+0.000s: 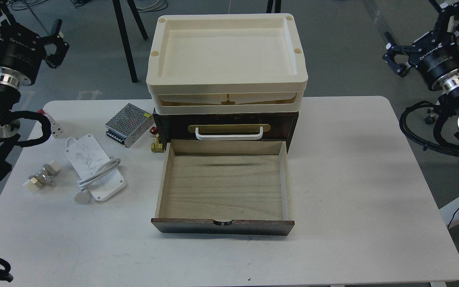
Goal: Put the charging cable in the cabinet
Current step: 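Move the left gripper down toward the white charger with coiled cable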
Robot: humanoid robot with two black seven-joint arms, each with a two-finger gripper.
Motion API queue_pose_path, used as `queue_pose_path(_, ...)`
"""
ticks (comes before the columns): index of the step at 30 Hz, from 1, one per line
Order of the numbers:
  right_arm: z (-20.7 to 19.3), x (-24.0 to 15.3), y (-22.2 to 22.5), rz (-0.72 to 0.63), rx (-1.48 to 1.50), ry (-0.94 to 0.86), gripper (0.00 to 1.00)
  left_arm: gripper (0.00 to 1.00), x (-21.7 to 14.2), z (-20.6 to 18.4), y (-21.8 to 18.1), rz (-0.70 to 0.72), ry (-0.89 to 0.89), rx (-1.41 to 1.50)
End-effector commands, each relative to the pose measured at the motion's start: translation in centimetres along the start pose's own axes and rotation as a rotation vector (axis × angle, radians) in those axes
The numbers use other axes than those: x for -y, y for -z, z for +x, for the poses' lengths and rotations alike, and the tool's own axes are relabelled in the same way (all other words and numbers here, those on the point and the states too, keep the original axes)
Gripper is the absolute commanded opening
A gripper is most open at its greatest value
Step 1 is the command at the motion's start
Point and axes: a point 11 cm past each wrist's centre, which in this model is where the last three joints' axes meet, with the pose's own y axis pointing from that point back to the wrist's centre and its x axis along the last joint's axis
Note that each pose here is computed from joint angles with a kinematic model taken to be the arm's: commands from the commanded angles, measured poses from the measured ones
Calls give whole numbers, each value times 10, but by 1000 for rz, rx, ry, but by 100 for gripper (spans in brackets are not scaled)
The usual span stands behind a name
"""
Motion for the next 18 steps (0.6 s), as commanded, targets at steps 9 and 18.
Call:
queue_pose_path(9,3,-3,9,22,5,-5,100,100,-14,39,-4,-121,-150,-7)
queue_pose_path(18,0,-1,12,27,5,3,100,100,8,-22,13,-109,21,-128)
